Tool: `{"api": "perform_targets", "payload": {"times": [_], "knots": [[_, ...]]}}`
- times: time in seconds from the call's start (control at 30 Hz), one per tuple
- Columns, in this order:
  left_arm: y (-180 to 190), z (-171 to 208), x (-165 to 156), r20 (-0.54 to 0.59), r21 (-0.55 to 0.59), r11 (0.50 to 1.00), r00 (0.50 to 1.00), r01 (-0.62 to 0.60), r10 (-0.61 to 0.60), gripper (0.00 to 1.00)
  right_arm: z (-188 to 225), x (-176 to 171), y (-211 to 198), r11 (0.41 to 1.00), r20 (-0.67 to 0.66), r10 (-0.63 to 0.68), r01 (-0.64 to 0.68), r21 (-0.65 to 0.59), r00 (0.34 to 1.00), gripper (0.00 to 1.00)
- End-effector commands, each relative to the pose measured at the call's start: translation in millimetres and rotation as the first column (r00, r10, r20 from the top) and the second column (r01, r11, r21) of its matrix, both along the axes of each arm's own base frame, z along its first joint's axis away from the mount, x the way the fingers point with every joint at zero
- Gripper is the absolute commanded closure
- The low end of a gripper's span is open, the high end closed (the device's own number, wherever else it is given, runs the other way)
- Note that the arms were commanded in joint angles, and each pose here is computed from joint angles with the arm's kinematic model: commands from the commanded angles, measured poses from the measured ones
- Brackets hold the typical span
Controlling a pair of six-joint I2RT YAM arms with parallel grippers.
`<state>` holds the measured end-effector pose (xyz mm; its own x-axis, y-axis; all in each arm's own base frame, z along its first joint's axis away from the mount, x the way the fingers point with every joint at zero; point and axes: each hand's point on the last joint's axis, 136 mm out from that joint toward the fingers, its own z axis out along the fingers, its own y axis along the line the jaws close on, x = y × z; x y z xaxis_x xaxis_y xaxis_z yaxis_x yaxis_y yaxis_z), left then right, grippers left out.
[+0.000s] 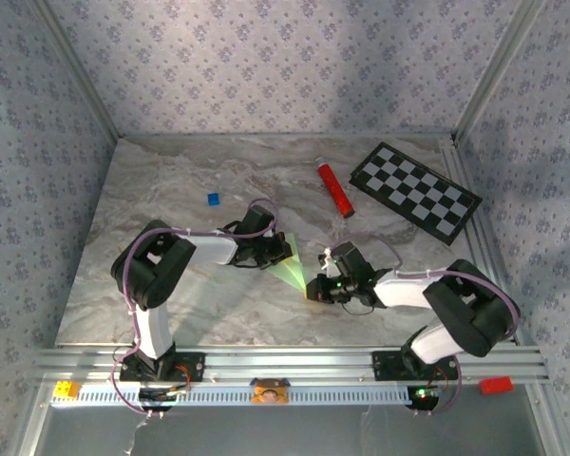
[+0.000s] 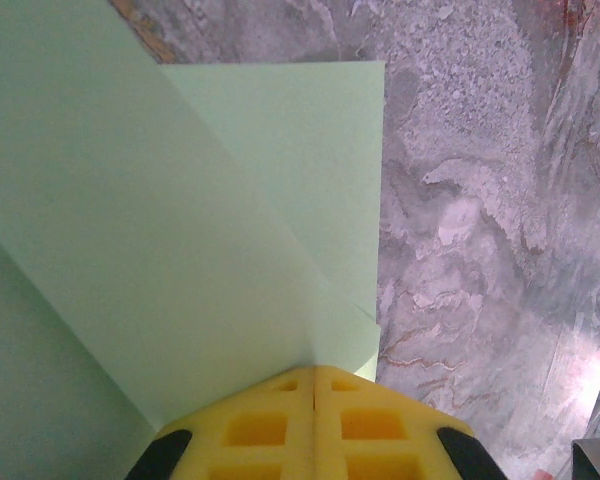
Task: Fold a paper plane with a square sheet of paper (pick it up from the middle)
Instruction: Fourth fold the wing at the center of the table.
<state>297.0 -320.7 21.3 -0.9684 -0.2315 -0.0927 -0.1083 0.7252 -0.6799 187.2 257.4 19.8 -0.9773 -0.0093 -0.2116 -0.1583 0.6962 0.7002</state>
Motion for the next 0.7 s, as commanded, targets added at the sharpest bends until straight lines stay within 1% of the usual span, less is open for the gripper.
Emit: {"api": "perform_targets", "payload": {"times": [0.0,0.13,0.23,0.27,0.33,0.43,0.5,0.57,0.67], "knots": [[16.5,-26.1,-7.8,-0.048,0.093,0.996,0.999,-0.011,0.016,1.0,-6.0,-13.1,-14.3,0.999,-0.046,0.004,-0.006,-0.05,0.999,0.96],[17.1,-25.3,-8.7,-0.044,0.092,0.996,0.999,-0.011,0.015,1.0,45.8,3.2,5.7,0.998,0.068,0.038,-0.042,0.055,0.997,0.96],[15.9,-25.7,-8.8,-0.043,0.086,0.996,0.999,-0.012,0.016,1.0,62.0,19.5,11.8,0.998,0.14,0.052,-0.056,0.025,0.989,0.96],[15.7,-26.7,-9.0,-0.044,0.085,0.996,0.999,-0.014,0.018,1.0,63.5,26.0,14.9,0.998,0.14,0.058,-0.061,0.017,0.988,0.96],[14.1,-27.3,-9.1,-0.047,0.081,0.997,0.999,-0.013,0.017,1.0,60.9,34.2,24.6,0.997,0.1,0.077,-0.08,0.023,0.992,0.95],[13.6,-27.2,-9.2,-0.045,0.081,0.997,0.999,-0.012,0.015,1.0,50.5,43.8,38.3,0.996,0.065,0.081,-0.083,0.02,0.995,0.95],[13.0,-26.4,-8.7,-0.044,0.079,0.997,0.999,-0.011,0.015,1.0,42.4,49.7,40.8,0.998,0.051,0.059,-0.06,0.006,0.997,0.95],[13.6,-26.7,-9.2,-0.045,0.081,0.997,0.999,-0.011,0.015,1.0,33.3,55.6,37.7,0.999,0.047,0.033,-0.032,-0.033,0.998,0.94],[14.1,-27.7,-9.8,-0.046,0.082,0.997,0.999,-0.01,0.014,1.0,28.9,60.5,40.3,0.999,0.045,0.034,-0.032,-0.041,0.998,0.94]]}}
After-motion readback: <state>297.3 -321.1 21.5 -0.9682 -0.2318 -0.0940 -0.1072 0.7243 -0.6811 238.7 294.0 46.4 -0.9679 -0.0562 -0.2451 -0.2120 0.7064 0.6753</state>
